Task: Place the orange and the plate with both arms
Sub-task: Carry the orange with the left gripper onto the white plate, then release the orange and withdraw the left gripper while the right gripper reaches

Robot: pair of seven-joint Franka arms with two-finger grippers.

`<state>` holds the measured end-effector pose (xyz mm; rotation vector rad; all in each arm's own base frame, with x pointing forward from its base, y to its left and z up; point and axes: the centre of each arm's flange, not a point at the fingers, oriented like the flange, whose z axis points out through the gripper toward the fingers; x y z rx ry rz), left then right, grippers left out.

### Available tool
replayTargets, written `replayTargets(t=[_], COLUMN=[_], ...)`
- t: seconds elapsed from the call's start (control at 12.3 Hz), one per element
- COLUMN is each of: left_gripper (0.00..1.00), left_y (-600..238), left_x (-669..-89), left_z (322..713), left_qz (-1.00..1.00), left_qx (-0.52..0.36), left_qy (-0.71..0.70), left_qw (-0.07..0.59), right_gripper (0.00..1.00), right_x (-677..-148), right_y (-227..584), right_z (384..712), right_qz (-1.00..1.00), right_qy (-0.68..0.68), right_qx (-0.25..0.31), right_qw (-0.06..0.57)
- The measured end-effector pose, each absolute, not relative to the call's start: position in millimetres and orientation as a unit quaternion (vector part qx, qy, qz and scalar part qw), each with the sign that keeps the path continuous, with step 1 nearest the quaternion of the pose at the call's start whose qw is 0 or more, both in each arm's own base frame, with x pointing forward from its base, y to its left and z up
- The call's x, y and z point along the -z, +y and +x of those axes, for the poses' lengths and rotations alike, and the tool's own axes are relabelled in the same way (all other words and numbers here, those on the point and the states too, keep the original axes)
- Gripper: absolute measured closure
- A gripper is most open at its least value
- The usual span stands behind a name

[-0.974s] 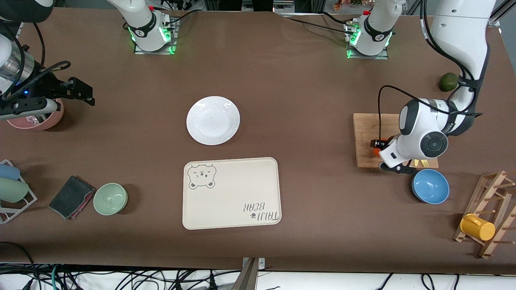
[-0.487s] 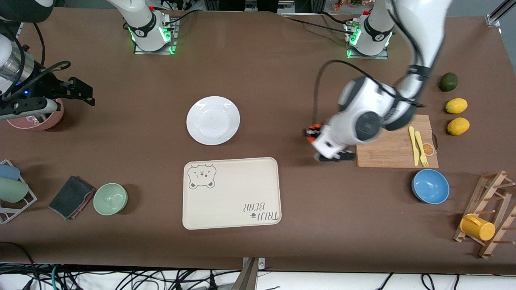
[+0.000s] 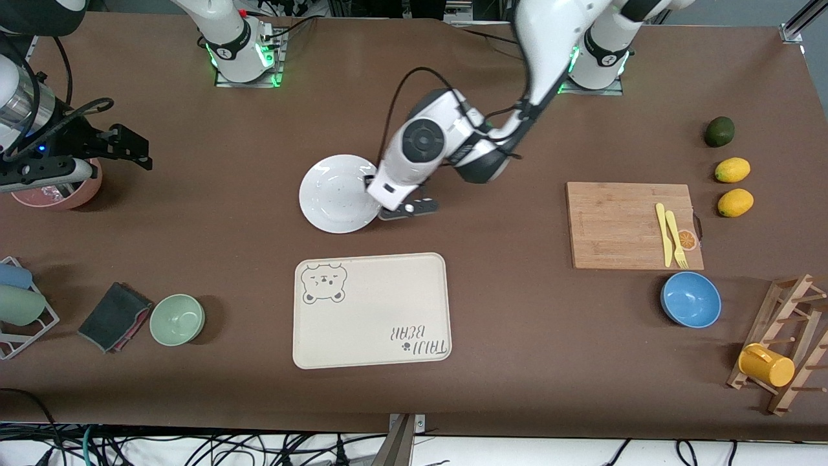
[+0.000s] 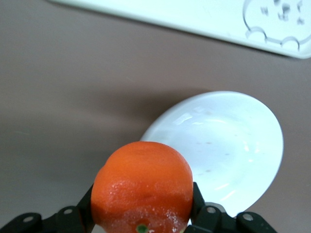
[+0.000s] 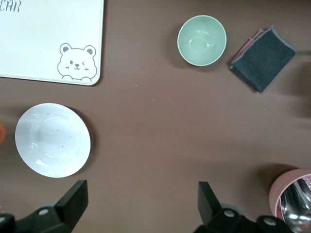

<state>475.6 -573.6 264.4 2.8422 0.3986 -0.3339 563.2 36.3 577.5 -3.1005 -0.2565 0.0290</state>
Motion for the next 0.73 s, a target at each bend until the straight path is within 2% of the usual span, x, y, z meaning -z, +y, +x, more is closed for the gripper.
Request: replayTargets(t=[0.16,0.41,0.65,0.73], left_gripper=[0.27,0.26,0.01,0.01], left_y=[-604,-613,-613,-610], left_x=[-230,-212,-216,-224], left_z=[451,450,456,464], left_qz=[0.973,0.969,0.968,0.968], left_qx=[0.103,0.086,0.081,0.077], left_qy=[0.144,0.155,0.164,0.168], left_qw=[0.147,0.170,0.173,0.172], right_gripper=[0.00,0.00,0.00,0.00], right_x=[-578,-578,-578,-578], right_y=[36,36,35,35], right_z=[563,563,563,563], right_qz=[-0.996,-0.996,-0.997,-0.997], right_qy=[-0.082,-0.082,-0.082,-0.081], right_qx=[-0.009,-0.009,-0.009,-0.009], right_qw=[0.015,0.015,0.015,0.015])
